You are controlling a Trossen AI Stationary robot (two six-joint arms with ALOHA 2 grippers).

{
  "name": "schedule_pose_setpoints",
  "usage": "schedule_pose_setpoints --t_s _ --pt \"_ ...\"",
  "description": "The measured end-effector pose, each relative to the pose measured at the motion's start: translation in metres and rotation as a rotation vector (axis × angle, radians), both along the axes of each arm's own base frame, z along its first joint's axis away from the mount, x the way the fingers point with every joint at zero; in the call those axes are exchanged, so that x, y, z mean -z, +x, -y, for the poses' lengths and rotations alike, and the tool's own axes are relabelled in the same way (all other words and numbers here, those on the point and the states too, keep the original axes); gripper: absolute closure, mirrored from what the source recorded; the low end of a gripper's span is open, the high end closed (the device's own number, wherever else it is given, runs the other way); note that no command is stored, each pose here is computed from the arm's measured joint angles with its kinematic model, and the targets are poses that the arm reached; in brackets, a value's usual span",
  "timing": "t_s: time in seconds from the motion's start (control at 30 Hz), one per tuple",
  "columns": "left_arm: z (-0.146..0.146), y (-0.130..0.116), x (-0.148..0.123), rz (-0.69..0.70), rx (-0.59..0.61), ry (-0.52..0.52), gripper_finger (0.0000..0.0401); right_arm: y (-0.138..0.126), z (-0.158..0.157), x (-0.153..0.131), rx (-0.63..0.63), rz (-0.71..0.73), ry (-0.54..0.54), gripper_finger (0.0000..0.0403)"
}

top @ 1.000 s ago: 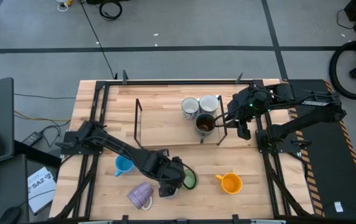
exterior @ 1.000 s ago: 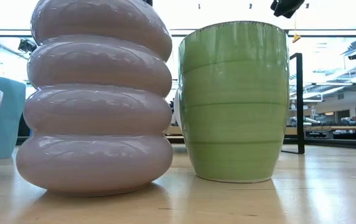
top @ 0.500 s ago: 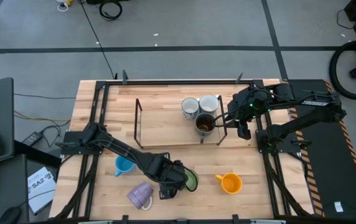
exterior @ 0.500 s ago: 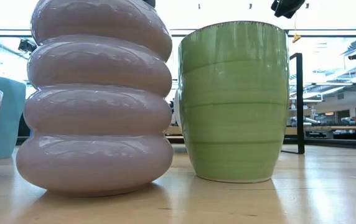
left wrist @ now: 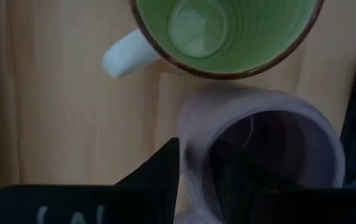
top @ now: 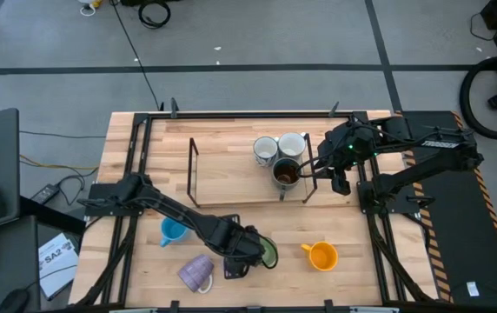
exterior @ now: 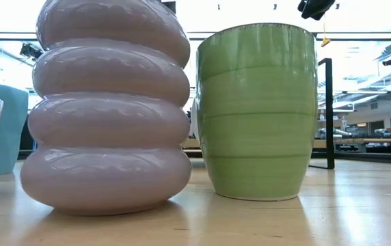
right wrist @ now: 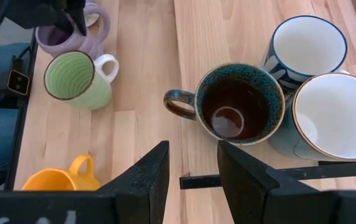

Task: Place coffee mugs
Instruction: Put the right purple mug on the shelf

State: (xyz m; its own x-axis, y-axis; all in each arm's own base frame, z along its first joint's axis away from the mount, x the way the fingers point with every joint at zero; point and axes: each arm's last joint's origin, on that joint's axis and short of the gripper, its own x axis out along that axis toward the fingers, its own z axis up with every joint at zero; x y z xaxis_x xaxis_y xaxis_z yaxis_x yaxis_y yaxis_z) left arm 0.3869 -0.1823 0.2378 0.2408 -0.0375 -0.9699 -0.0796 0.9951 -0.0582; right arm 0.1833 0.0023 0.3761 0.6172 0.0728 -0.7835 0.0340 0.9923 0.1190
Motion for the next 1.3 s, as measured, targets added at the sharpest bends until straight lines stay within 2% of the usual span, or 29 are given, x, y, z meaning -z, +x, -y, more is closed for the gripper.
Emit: schedule_pose_setpoints --t_s 0.23,0.53,0.83,1.1,1.3 --pt "-0.001 0.004 0.006 -0.005 0.008 -0.004 0.0311 0.0 0.0 0.0 0.0 0.0 0.0 0.0263" --pt "-0.001 0.003 0.006 -0.012 0.011 0.001 0.037 0.0 0.0 0.0 0.0 0.0 0.0 0.0263" --pt "-0.003 -0.001 0.004 -0.032 0.038 0.034 0.0373 0.0 0.0 0.0 0.0 0.0 0.0 0.0263" --pt "-0.009 -0.003 -0.03 -0.019 0.173 0.078 0.0374 0.0 0.0 0.0 0.0 0.001 0.0 0.0263" --pt "-0.035 -0.001 -0.065 -0.016 0.234 0.184 0.0374 0.0 0.0 0.0 0.0 0.0 0.0 0.0263"
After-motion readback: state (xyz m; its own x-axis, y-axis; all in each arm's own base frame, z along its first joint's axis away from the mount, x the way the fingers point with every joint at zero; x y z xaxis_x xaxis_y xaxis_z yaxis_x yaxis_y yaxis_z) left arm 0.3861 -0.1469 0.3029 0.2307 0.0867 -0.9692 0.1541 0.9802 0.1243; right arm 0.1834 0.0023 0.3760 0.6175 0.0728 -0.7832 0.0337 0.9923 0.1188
